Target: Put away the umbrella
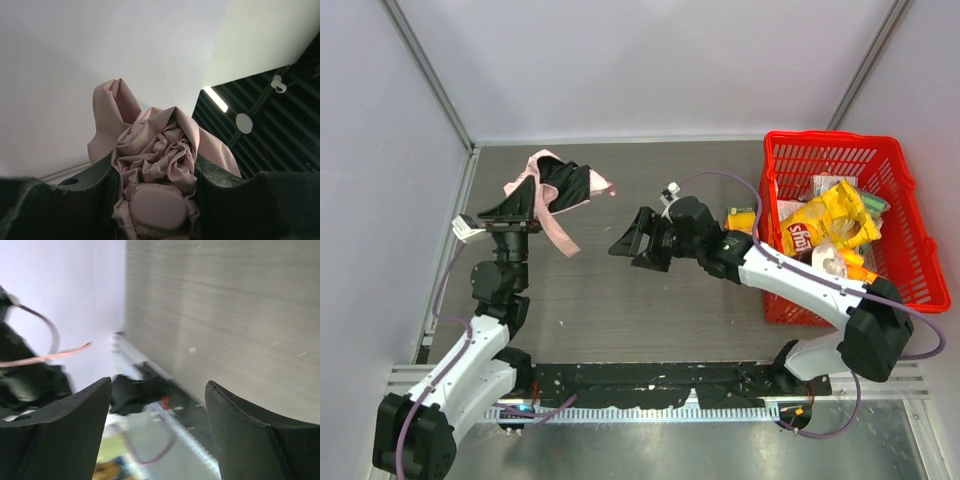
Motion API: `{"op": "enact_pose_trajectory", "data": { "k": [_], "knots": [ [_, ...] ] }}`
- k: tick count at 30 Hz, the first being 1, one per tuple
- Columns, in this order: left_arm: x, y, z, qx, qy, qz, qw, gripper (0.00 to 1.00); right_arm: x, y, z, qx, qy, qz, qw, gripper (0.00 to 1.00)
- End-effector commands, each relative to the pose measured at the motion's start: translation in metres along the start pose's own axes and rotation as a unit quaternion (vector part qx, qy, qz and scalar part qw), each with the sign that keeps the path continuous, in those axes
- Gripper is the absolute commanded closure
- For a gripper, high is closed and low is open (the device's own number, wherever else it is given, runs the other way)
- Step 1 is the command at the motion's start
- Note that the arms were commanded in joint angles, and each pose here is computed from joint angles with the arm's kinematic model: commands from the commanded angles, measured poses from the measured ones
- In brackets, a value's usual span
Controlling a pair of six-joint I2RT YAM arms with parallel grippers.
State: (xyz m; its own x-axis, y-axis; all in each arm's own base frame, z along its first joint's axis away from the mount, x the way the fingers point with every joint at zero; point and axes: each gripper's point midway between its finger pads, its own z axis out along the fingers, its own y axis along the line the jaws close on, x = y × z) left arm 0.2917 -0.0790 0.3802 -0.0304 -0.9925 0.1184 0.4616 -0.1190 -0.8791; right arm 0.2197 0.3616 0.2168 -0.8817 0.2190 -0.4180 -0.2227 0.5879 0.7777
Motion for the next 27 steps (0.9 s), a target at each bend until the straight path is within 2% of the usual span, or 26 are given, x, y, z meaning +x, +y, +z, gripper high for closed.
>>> {"op": "enact_pose_trajectory", "data": {
  "k": [1,2,3,4,5,6,7,12,16,19,23,25,27],
  "knots": [
    [0.012,-0.086,-0.010,0.172,0.038,-0.032,0.984,1.00,-0.004,0.061,-0.004,-0.098,0.093,0.269,0.954,0.21],
    [0.014,-0.090,-0.011,0.182,0.044,-0.032,0.982,1.00,-0.011,0.078,-0.006,-0.135,0.102,0.286,0.943,0.21],
    [0.016,-0.093,-0.012,0.190,0.050,-0.029,0.980,1.00,-0.018,0.081,-0.002,-0.138,0.115,0.351,0.919,0.22],
    [0.019,-0.093,-0.013,0.194,0.059,-0.023,0.979,1.00,-0.023,0.094,-0.004,-0.178,0.119,0.363,0.907,0.23],
    [0.022,-0.094,-0.014,0.198,0.064,-0.017,0.978,1.00,-0.026,0.098,-0.001,-0.181,0.135,0.423,0.878,0.23],
    [0.025,-0.093,-0.014,0.197,0.072,-0.010,0.978,1.00,-0.026,0.105,-0.003,-0.208,0.141,0.431,0.867,0.24],
    [0.027,-0.092,-0.015,0.198,0.078,-0.003,0.977,1.00,-0.029,0.109,-0.003,-0.212,0.149,0.469,0.845,0.24],
    [0.032,-0.088,-0.018,0.204,0.088,0.017,0.975,1.00,-0.030,0.104,0.001,-0.223,0.143,0.531,0.805,0.24],
    [0.042,-0.091,-0.018,0.214,0.109,0.049,0.970,1.00,-0.027,0.121,-0.001,-0.245,0.159,0.541,0.789,0.24],
    [0.042,-0.095,-0.019,0.228,0.106,0.055,0.966,1.00,-0.025,0.125,-0.001,-0.243,0.163,0.542,0.788,0.24],
    [0.054,-0.097,-0.019,0.234,0.136,0.067,0.960,1.00,-0.013,0.121,-0.001,-0.228,0.181,0.534,0.793,0.23],
    [0.055,-0.097,-0.018,0.238,0.139,0.068,0.959,1.00,-0.008,0.117,0.000,-0.223,0.190,0.542,0.788,0.24],
    [0.053,-0.097,-0.017,0.239,0.134,0.067,0.959,1.00,-0.009,0.122,-0.004,-0.237,0.191,0.533,0.790,0.27]
  ]
}}
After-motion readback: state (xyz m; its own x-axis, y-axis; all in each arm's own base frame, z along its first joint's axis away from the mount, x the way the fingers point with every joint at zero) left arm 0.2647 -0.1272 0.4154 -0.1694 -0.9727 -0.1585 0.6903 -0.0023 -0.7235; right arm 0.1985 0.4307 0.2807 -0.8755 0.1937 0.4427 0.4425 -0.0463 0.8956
